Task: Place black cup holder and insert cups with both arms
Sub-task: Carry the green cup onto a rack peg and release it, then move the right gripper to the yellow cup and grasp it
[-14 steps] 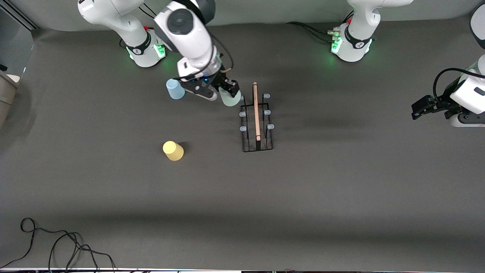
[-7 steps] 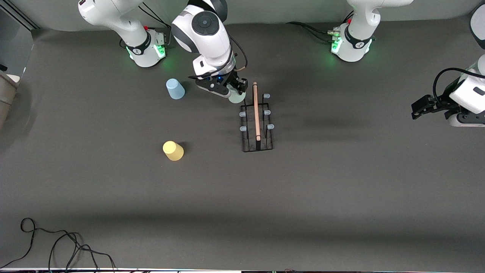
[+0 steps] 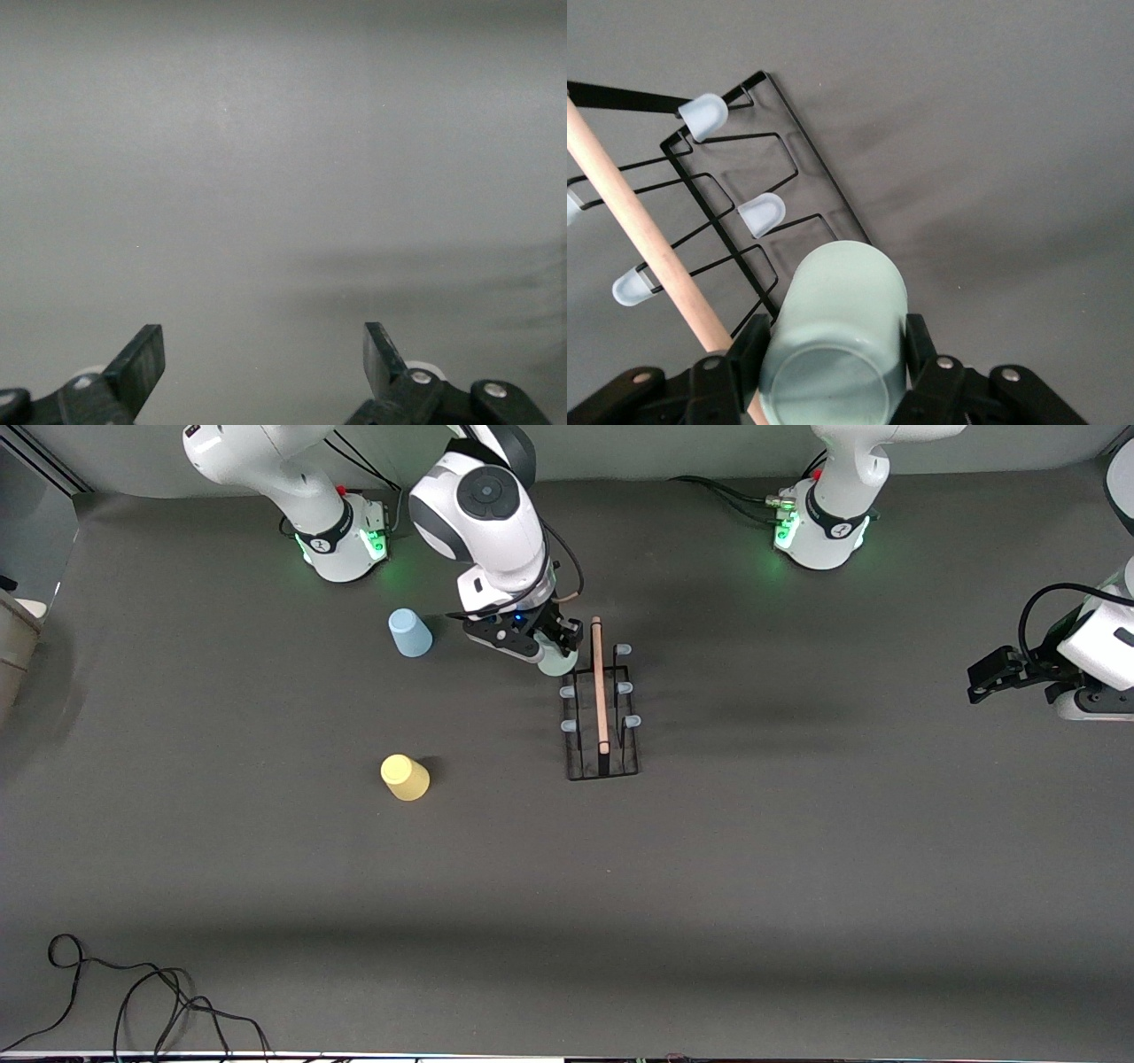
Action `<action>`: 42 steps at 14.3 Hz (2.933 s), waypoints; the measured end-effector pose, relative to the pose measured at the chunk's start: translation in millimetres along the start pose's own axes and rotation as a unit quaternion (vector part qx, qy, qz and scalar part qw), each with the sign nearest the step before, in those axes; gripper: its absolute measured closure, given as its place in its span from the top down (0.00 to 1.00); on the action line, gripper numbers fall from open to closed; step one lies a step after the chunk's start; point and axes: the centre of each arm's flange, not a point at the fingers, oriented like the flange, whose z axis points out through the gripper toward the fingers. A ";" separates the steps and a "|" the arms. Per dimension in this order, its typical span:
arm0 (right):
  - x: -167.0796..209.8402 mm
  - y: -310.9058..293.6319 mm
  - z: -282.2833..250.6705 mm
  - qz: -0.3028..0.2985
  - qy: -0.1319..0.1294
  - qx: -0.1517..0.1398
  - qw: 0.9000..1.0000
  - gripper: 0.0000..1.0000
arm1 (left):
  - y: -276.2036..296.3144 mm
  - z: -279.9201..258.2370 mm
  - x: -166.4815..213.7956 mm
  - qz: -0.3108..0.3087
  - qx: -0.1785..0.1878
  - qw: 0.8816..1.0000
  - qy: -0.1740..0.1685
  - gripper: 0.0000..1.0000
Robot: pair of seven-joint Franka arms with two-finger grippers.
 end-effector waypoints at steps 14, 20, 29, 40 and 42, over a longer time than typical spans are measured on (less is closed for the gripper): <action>-2.4 -4.7 21.5 0.002 -0.002 -0.002 1.000 1.00 | 10.8 -48.9 -23.2 0.012 -0.001 1.000 0.005 1.00; 35.1 -4.1 1.0 -0.008 0.017 0.006 1.000 1.00 | 18.0 -49.0 -20.7 0.018 0.000 1.000 0.005 1.00; 222.8 79.9 -20.6 -0.120 0.018 -0.039 0.992 1.00 | 16.6 -48.0 -19.1 0.017 0.000 1.000 0.004 1.00; 322.2 161.9 58.6 -0.167 -0.015 -0.058 0.984 1.00 | 9.1 -43.5 -17.1 0.009 0.000 1.000 0.000 1.00; 321.7 163.4 75.2 -0.168 -0.026 -0.046 0.984 1.00 | 9.1 -40.7 -15.8 0.009 0.000 1.000 -0.002 1.00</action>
